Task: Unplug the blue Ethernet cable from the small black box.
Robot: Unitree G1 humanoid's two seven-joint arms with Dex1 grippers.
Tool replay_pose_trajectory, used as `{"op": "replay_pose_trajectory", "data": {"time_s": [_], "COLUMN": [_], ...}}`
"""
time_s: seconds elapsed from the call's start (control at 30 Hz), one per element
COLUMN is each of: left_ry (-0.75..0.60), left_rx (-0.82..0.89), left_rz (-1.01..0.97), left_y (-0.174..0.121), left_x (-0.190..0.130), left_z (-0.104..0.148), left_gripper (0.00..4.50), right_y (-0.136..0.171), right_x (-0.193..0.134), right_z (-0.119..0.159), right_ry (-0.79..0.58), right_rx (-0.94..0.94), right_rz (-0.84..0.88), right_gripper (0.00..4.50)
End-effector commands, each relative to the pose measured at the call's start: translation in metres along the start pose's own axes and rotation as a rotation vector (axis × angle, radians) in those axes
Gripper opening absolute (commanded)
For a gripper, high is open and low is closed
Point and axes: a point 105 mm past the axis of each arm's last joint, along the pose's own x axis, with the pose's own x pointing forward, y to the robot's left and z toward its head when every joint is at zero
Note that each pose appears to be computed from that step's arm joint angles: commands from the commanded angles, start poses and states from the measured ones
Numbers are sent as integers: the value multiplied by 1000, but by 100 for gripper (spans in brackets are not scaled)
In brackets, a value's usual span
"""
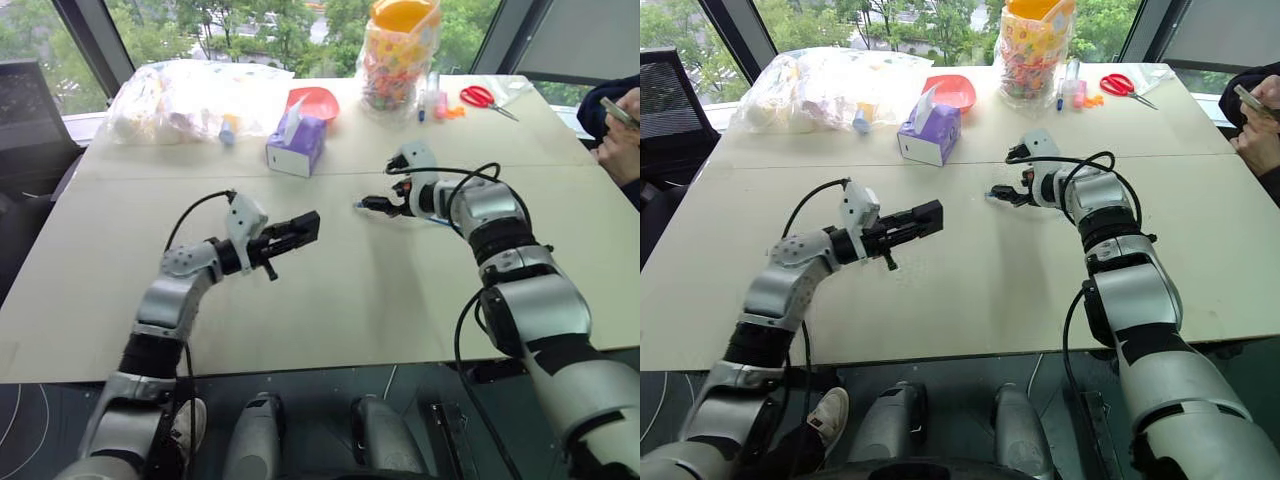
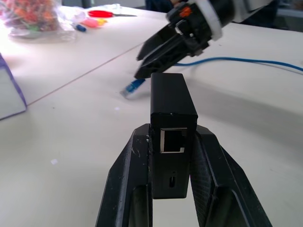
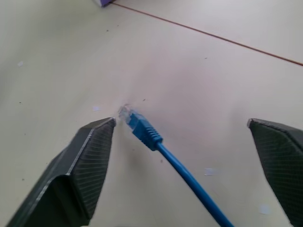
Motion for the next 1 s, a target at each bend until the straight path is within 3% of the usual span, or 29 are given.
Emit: {"op": "replay_pose_trajectory", "data": {"time_s": [0.03,0.33,0.57,0.67,1.0], "left_ry": [-18,-5,4,11,-4], "left_rx": [77,37,19,11,-44], "left_rz": [44,87,98,111,6], "left_y": [2,3,14,22,16], "left_x": [12,29,23,14,-30], "left_z": [-1,-30,-34,-31,18], "left_gripper": [47,47,367,448,448], "right_y": [0,68,87,84,77], "right_x": [-30,-89,-103,-105,-117], "right_z": [28,-10,-24,-26,-32], "right_ry": [-118,-98,-68,-59,-27], "right_rx": [8,-13,-31,-47,-115], "right_rz": [48,253,272,252,229], "right_gripper": [442,442,450,450,450]}}
